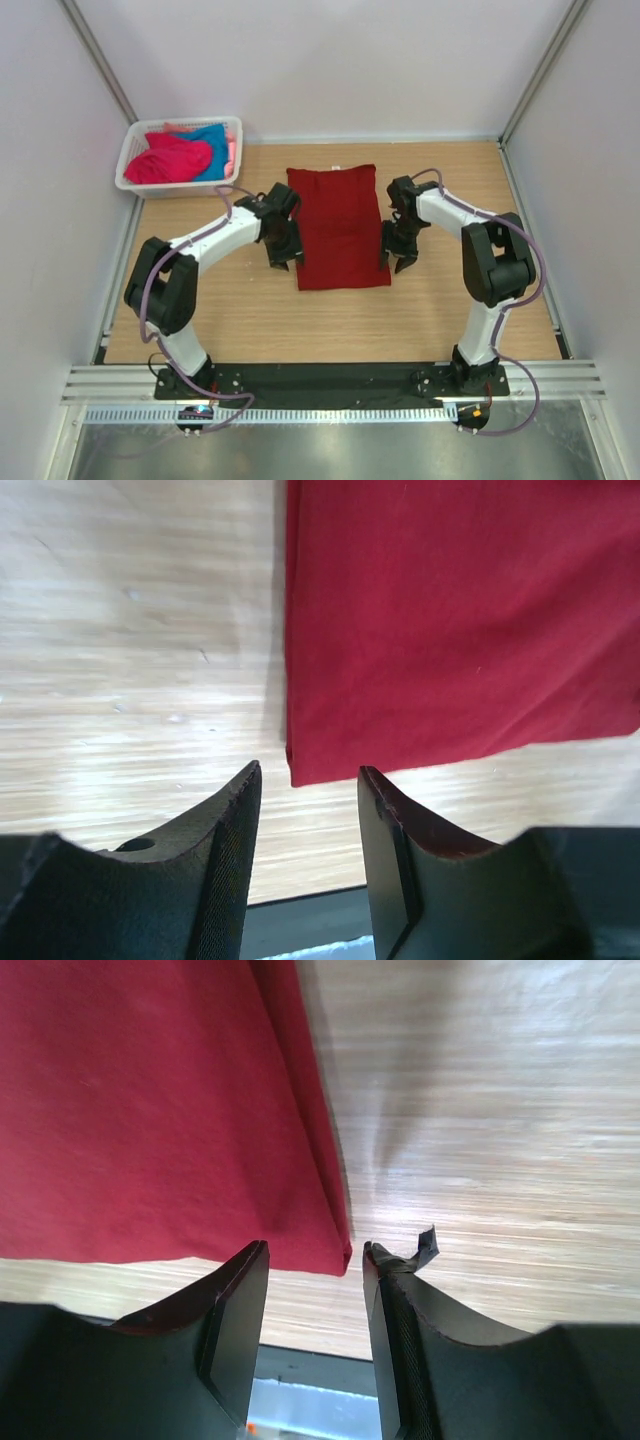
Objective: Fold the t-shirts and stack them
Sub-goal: Fold the tshirt
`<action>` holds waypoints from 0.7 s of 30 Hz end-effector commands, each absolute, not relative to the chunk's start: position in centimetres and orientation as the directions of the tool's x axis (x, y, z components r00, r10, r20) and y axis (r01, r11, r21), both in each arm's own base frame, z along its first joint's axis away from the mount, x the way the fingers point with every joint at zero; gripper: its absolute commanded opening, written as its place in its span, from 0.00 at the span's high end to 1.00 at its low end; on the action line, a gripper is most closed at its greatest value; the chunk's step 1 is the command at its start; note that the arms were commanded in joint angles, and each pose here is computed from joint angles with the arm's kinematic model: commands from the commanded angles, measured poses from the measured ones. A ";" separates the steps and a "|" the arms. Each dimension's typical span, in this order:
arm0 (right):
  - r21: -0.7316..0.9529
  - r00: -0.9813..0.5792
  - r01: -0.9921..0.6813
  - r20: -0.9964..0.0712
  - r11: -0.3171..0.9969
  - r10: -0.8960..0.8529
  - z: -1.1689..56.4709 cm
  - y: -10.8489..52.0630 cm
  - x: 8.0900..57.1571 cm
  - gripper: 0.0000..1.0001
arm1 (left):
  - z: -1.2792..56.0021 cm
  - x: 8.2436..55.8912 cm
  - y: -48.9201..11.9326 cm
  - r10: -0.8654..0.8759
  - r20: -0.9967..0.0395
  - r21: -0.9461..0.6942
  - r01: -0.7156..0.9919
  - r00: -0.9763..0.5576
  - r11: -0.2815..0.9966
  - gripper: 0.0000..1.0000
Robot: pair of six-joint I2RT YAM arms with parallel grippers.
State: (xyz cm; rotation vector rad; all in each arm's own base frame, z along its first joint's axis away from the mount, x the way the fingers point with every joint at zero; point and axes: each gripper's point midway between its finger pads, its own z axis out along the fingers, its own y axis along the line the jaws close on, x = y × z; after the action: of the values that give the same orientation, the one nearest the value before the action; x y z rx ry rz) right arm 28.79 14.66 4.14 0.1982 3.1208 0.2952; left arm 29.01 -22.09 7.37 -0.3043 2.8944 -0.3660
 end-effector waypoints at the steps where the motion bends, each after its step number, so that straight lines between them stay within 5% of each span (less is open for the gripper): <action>1: 0.255 -0.995 0.096 -0.005 0.962 0.100 5.1 15.2 28.0 0.51 | 6.5 28.0 -23.6 -0.256 -0.128 -0.367 -0.194 -0.958 0.910 0.55; 11: 0.282 -0.992 0.125 0.038 0.951 0.119 1.7 14.9 24.9 0.58 | 1.9 24.4 -23.6 -0.226 -0.041 -0.348 -0.198 -0.973 0.916 0.53; 15: 0.290 -0.990 0.140 0.027 0.947 0.138 1.0 14.9 25.2 0.70 | 1.1 24.2 -23.9 -0.221 -0.028 -0.362 -0.196 -0.975 0.911 0.55; 18: 0.298 -0.988 0.151 0.026 0.942 0.150 1.2 15.0 25.1 0.91 | 0.8 24.0 -23.7 -0.219 -0.024 -0.355 -0.196 -0.975 0.914 0.78; 19: 0.308 -0.987 0.156 0.018 0.939 0.158 1.5 15.2 25.0 0.96 | 0.8 23.8 -23.6 -0.220 -0.022 -0.354 -0.198 -0.975 0.914 0.92; 21: 0.305 -0.984 0.171 0.013 0.937 0.175 1.9 14.8 24.3 0.99 | 1.0 23.3 -23.1 -0.231 -0.023 -0.342 -0.210 -0.973 0.916 1.00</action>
State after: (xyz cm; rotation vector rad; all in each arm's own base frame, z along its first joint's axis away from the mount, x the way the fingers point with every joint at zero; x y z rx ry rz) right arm 23.88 14.78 1.16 0.2536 3.1511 0.4655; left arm 24.04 -23.45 1.48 -0.3455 3.0063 -0.5409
